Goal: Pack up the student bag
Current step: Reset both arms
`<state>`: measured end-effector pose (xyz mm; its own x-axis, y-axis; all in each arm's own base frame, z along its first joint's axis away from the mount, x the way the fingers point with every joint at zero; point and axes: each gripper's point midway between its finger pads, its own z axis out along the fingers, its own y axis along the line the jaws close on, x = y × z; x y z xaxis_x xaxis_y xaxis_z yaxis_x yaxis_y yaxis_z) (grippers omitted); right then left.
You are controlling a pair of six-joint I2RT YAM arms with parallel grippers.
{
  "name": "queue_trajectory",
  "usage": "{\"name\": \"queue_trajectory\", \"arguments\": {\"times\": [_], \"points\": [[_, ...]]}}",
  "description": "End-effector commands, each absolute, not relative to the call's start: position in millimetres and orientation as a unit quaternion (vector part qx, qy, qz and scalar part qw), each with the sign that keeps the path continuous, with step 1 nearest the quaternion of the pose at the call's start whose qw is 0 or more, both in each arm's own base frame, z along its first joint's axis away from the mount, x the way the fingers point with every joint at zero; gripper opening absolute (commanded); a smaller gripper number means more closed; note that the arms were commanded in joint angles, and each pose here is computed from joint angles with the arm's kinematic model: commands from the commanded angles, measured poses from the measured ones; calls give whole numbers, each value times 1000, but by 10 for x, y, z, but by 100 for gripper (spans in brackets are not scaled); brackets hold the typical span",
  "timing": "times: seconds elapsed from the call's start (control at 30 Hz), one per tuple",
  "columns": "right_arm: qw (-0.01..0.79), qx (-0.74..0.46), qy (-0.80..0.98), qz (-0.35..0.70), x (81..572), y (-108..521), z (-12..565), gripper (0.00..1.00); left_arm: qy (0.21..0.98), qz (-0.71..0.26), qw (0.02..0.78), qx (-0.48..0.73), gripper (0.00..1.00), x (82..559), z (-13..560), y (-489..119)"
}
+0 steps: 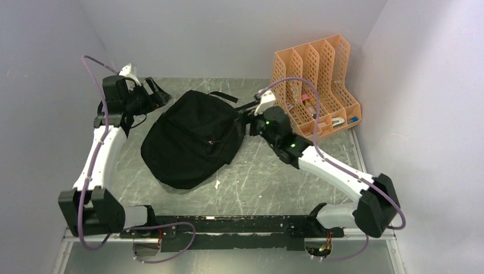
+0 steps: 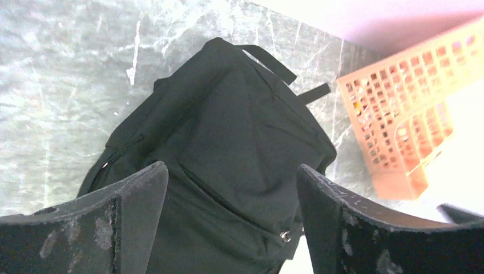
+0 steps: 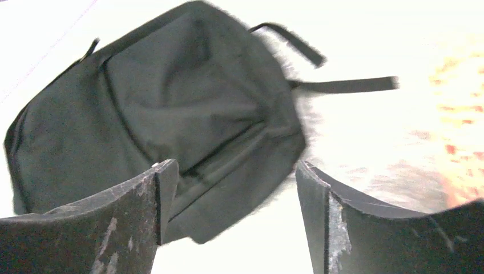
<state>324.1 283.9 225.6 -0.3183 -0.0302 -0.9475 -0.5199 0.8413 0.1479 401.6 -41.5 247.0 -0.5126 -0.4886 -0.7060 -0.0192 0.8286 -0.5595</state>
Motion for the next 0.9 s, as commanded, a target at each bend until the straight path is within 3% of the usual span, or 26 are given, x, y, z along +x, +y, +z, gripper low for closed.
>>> {"name": "queue_trajectory", "arguments": {"times": [0.0,0.03,0.07,0.33,0.87], "points": [[611,-60,775,151,3395,2178,2623,90,836,-114,532,-70,88,3718,2740,-287],[624,-43,770,129,3395,2027,2688,98,832,-97,544,-56,88,3636,2803,-314],[636,-28,764,107,3382,1882,2758,100,826,-81,556,-51,88,3560,2852,-293],[670,37,741,2,3137,1138,2927,100,803,-30,582,-123,90,3210,2878,-27],[663,13,748,33,3070,1232,2732,100,797,-66,575,-170,90,3162,2579,-78]]}}
